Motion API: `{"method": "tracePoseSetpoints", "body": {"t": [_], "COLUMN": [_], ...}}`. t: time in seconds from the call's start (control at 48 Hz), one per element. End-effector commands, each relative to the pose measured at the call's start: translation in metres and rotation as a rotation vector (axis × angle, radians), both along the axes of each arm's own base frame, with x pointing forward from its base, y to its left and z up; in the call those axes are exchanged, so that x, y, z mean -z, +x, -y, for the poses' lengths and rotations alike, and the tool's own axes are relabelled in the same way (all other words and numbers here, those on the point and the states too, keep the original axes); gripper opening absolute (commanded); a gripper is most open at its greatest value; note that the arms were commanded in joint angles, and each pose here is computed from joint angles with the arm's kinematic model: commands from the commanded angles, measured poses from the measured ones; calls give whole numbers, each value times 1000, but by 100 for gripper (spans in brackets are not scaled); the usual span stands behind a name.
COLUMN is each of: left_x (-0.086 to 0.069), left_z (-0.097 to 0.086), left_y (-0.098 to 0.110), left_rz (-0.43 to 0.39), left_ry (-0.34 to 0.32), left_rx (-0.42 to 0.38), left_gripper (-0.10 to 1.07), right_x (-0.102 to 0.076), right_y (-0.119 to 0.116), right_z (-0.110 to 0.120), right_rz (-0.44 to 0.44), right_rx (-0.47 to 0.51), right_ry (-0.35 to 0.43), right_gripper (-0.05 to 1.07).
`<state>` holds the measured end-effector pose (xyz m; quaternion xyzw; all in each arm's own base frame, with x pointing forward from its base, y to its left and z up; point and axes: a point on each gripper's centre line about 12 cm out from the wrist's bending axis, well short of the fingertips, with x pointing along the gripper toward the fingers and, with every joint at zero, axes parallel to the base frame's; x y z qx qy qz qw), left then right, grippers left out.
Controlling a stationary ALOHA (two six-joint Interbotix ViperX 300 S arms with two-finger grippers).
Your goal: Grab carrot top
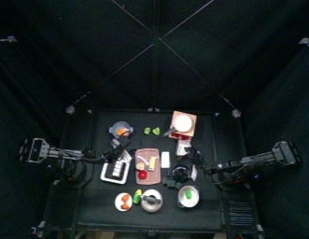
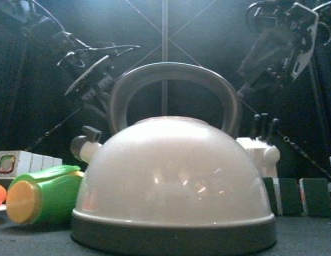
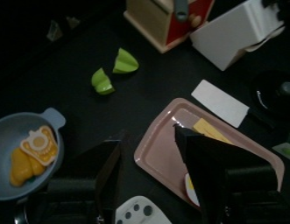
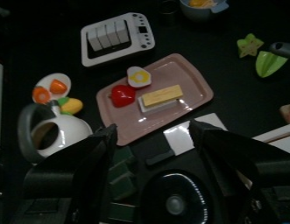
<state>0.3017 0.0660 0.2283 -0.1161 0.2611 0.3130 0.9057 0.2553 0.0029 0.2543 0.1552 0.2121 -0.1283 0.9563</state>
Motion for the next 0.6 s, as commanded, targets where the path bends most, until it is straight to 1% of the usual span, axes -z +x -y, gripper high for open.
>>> {"method": "tracePoseSetpoints", "body": {"t": [0.0, 0.042, 0.146, 0.188, 0.25, 0.354, 0.458, 0.583], "left_x": [-15, -16, -14, -11, -7, 1, 9, 18], "left_z": [6, 14, 25, 30, 42, 65, 91, 117], "left_y": [-3, -6, -13, -15, -18, -23, -29, -39], "left_rz": [58, 74, 91, 93, 101, 104, 95, 67], "left_ry": [20, 17, 11, 5, -9, -50, -80, -89], "left_rx": [67, 118, 207, 245, 327, 459, 581, 680], "left_gripper": [83, 83, 83, 83, 83, 83, 83, 83], "right_x": [-19, -22, -27, -25, -24, -17, -10, -9], "right_y": [6, 7, 10, 11, 13, 18, 26, 35], "right_z": [-5, -7, -11, -12, -15, -18, -19, -22], "right_rz": [49, 57, 70, 67, 62, 44, 21, 13], "right_rx": [14, 14, 21, 20, 18, 14, 14, 13], "right_ry": [107, 140, 226, 249, 279, 310, 324, 341], "right_gripper": [96, 96, 96, 96, 96, 96, 96, 96]}}
